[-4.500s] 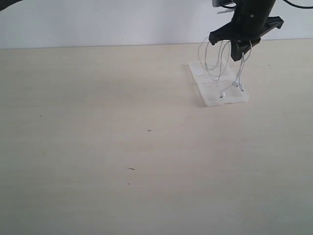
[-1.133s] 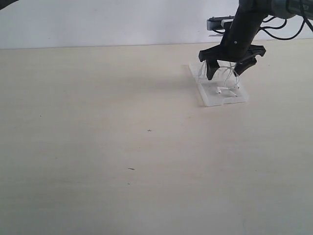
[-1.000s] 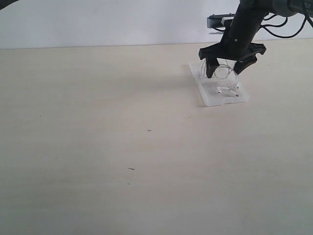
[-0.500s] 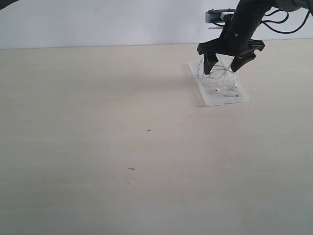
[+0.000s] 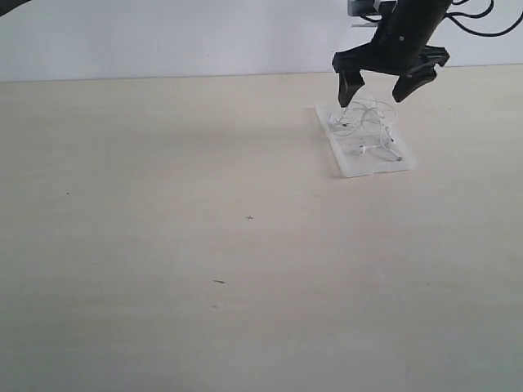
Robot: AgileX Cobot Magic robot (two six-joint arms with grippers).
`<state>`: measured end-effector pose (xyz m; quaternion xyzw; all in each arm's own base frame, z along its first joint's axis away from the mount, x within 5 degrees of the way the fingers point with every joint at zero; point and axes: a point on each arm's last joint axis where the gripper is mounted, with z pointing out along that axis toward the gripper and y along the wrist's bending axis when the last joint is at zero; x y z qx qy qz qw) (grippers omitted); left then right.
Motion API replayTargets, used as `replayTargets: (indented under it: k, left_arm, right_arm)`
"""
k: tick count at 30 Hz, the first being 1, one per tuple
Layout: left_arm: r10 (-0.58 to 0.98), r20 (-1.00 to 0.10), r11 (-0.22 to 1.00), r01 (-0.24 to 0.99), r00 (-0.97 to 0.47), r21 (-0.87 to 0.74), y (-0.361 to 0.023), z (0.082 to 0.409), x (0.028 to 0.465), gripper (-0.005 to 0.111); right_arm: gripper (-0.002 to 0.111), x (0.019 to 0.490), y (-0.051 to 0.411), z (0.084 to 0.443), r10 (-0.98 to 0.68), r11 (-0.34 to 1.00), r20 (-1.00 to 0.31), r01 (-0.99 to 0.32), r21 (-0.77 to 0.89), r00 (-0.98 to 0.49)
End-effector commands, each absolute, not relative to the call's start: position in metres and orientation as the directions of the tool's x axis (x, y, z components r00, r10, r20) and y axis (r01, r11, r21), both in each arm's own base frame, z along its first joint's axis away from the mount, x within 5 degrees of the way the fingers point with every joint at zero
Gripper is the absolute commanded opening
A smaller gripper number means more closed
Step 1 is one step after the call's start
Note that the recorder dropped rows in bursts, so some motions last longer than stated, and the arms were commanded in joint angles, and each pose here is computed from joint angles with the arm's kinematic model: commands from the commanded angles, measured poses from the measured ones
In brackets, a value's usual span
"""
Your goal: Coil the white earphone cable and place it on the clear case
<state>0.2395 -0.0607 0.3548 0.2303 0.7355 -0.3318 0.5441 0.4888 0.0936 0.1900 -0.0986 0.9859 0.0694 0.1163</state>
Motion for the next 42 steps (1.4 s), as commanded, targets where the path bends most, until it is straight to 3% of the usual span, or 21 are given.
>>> replayTargets:
  k: [1, 11, 22, 25, 28, 31, 35, 37, 42]
  left_arm:
    - [-0.041, -0.954, 0.681, 0.69, -0.298, -0.245, -0.06, 0.356, 0.239, 0.0]
    - [-0.035, -0.953, 0.679, 0.693, -0.3, -0.243, -0.06, 0.355, 0.239, 0.0]
    - [-0.046, -0.957, 0.674, 0.698, -0.288, -0.242, -0.061, 0.362, 0.232, 0.0]
    - [-0.048, -0.959, 0.675, 0.698, -0.281, -0.239, -0.061, 0.365, 0.227, 0.0]
    - [-0.045, -0.962, 0.679, 0.698, -0.269, -0.227, -0.061, 0.37, 0.219, 0.0]
    - [-0.062, -0.965, 0.748, 0.628, -0.255, -0.214, -0.055, 0.362, 0.207, 0.0]
    - [-0.215, -0.938, 0.833, 0.45, -0.271, -0.321, -0.042, 0.333, 0.19, 0.0]
    - [-0.221, -0.939, 0.846, 0.427, -0.265, -0.319, -0.04, 0.317, 0.178, 0.0]
    - [-0.221, -0.937, 0.853, 0.412, -0.27, -0.32, -0.041, 0.299, 0.157, 0.0]
  right_arm:
    - [0.086, 0.486, 0.092, 0.206, -0.189, 0.968, -0.263, -0.224, 0.11, -0.946]
    - [0.083, 0.475, 0.097, 0.237, -0.189, 0.951, -0.288, -0.249, 0.186, -0.939]
    - [0.027, 0.446, 0.094, 0.323, -0.144, 0.946, -0.452, -0.256, 0.197, -0.88]
    - [0.018, 0.429, 0.091, 0.342, -0.175, 0.941, -0.479, -0.289, 0.175, -0.86]
    - [0.001, 0.398, 0.083, 0.348, -0.171, 0.949, -0.506, -0.28, 0.147, -0.846]
    - [0.0, 0.351, 0.073, 0.355, -0.107, 0.957, -0.649, -0.254, 0.138, -0.754]
    - [0.0, 0.266, 0.055, 0.343, -0.074, 0.967, -0.81, -0.241, 0.085, -0.582]
    - [0.0, 0.217, 0.045, 0.325, -0.059, 0.971, -0.846, -0.226, 0.074, -0.53]
    - [0.0, 0.152, 0.033, 0.294, -0.062, 0.972, -0.874, -0.229, 0.058, -0.481]
